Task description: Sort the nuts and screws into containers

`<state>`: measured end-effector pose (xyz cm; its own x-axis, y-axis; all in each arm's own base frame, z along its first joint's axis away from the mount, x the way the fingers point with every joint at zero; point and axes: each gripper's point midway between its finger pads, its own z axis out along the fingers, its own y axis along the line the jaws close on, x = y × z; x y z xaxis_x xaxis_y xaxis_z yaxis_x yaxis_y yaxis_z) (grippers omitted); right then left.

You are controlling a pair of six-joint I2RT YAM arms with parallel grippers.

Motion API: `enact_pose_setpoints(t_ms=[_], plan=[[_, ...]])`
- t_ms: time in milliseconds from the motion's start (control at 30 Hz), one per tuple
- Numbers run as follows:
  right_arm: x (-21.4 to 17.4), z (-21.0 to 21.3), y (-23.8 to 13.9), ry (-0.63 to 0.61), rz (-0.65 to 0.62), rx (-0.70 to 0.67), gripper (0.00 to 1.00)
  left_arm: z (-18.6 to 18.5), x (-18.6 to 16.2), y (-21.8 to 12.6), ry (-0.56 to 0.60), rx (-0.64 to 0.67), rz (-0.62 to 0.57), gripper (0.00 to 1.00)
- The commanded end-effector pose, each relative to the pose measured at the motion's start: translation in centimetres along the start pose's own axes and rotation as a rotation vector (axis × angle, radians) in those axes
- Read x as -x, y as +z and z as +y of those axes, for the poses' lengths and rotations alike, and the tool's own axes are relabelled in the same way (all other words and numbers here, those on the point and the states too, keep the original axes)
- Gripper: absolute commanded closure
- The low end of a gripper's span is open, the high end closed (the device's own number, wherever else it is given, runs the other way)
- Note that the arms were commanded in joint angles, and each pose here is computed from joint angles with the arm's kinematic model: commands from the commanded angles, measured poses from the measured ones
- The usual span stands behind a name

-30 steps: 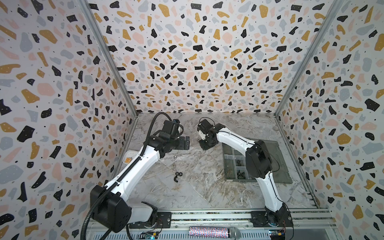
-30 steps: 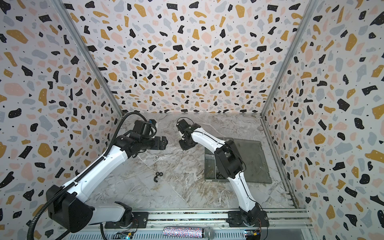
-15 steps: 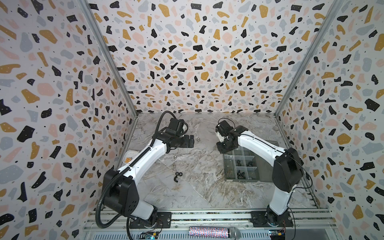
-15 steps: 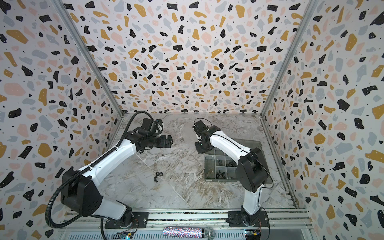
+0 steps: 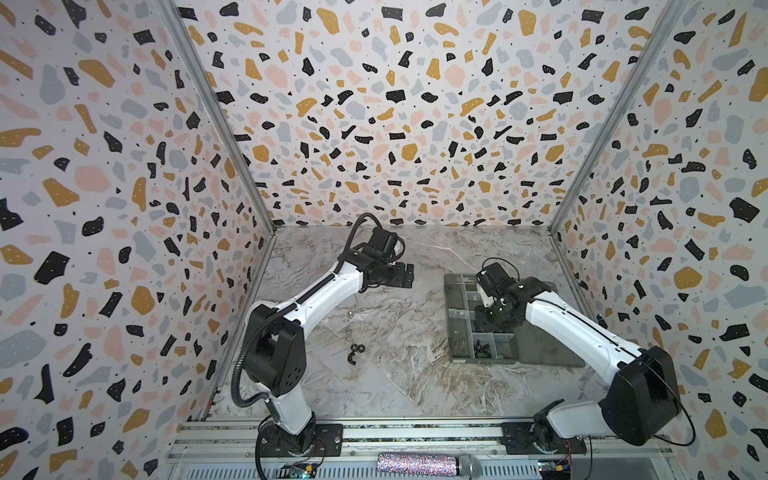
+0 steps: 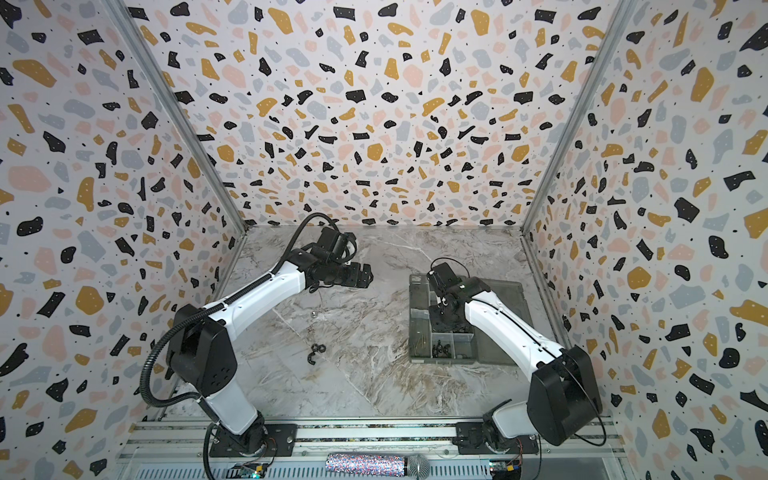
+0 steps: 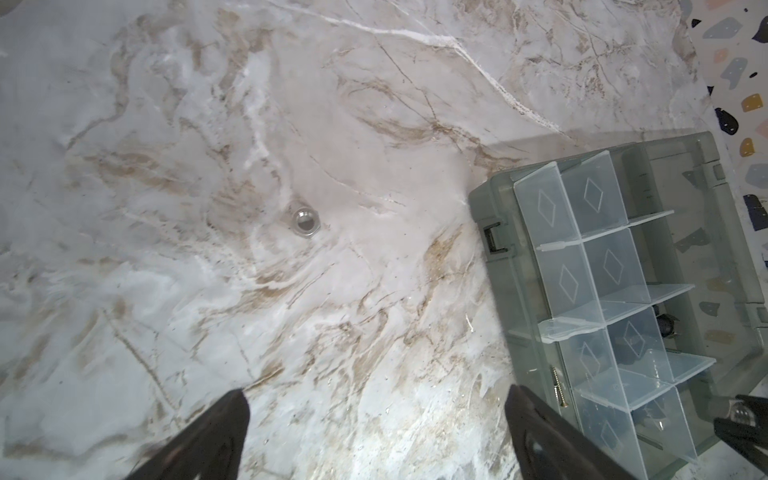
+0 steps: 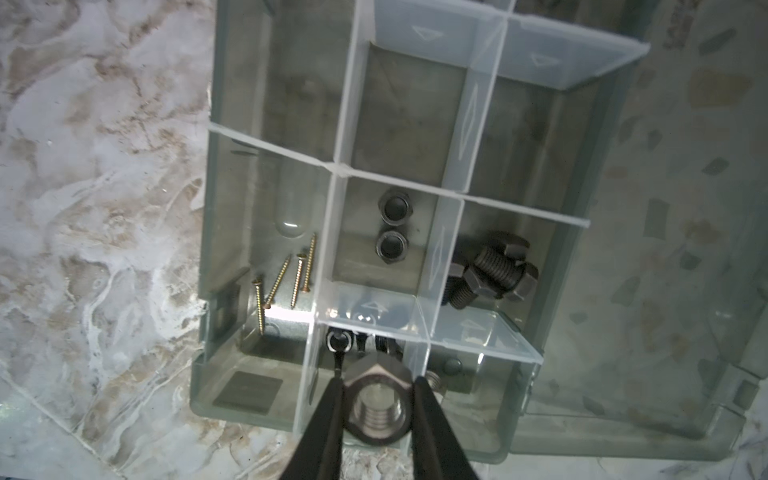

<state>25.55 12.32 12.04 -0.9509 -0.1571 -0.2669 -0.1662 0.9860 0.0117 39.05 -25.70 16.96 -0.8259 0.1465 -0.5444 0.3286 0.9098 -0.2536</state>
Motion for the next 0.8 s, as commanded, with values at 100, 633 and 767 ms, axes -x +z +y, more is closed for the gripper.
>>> enact_pose_setpoints(t_ms=[100,633,767], plan=[[-3.3,-2.8,-0.7,0.147,0.048,-0.040,0.82,-2.1,1.3,0.7,0.010,-0.024,-0.014,0.03],[-6.8,-4.3,2.5,0.247,0.156,-0.045,0.81,-3.3,2.0,1.9,0.035,-0.027,0.000,0.03],[-6.6,-4.3,3.6,0.239,0.177,-0.044,0.77,-3.1,1.9,1.8,0.046,-0.015,0.002,0.03]])
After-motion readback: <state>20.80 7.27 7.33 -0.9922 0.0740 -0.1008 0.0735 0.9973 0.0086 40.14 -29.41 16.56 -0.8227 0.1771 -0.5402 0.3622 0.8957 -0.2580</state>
